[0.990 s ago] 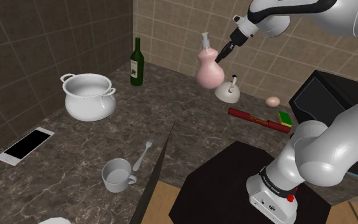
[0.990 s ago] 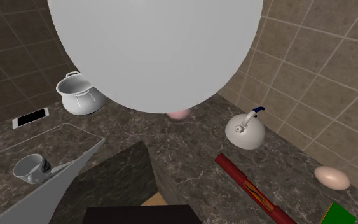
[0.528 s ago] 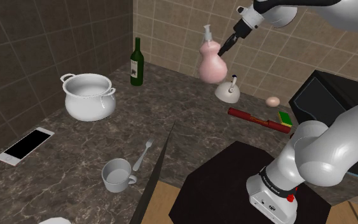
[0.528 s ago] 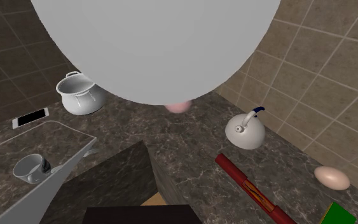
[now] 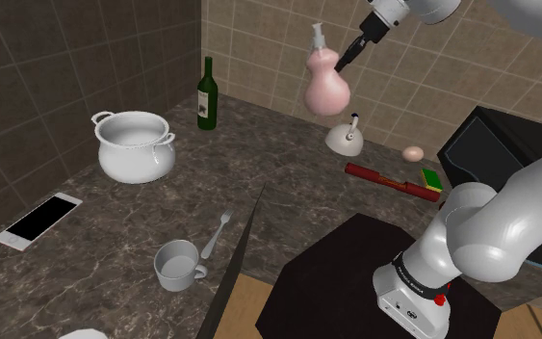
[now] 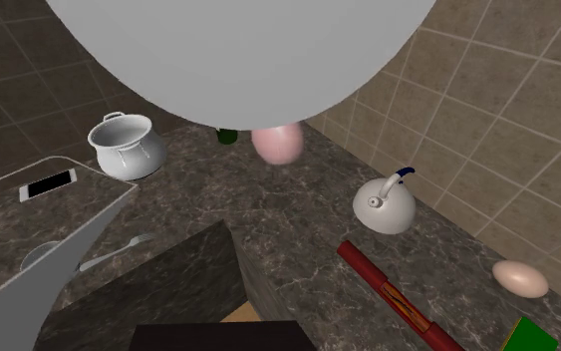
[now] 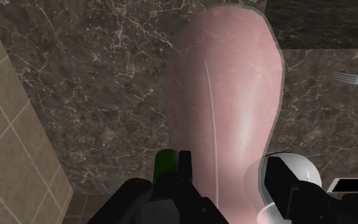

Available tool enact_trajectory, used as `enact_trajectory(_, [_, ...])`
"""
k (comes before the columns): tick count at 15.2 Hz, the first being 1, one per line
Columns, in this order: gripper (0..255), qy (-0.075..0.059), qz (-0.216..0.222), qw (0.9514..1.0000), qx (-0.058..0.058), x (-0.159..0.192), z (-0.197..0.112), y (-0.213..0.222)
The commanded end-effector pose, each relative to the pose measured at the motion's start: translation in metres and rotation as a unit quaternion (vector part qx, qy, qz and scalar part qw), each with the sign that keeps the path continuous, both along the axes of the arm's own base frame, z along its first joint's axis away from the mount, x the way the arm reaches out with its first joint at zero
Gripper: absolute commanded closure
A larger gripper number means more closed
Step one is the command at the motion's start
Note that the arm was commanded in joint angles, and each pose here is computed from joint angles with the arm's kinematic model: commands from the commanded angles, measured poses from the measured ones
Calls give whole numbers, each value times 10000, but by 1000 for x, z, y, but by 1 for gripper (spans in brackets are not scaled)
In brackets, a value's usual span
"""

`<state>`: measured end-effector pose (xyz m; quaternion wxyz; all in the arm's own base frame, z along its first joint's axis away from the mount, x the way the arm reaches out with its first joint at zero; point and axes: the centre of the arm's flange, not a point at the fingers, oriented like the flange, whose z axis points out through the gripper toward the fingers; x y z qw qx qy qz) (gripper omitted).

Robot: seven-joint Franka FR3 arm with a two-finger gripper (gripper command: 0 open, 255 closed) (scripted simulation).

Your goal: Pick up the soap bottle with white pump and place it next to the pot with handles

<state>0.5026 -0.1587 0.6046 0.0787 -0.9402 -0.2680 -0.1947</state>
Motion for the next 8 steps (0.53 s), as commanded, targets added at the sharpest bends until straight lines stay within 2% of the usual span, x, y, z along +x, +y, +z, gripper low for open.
enact_trajectory(1, [255,-5,-1,10000,0,0,12,1])
enact_trajectory(8, [255,-5,-1,10000,0,0,49,1])
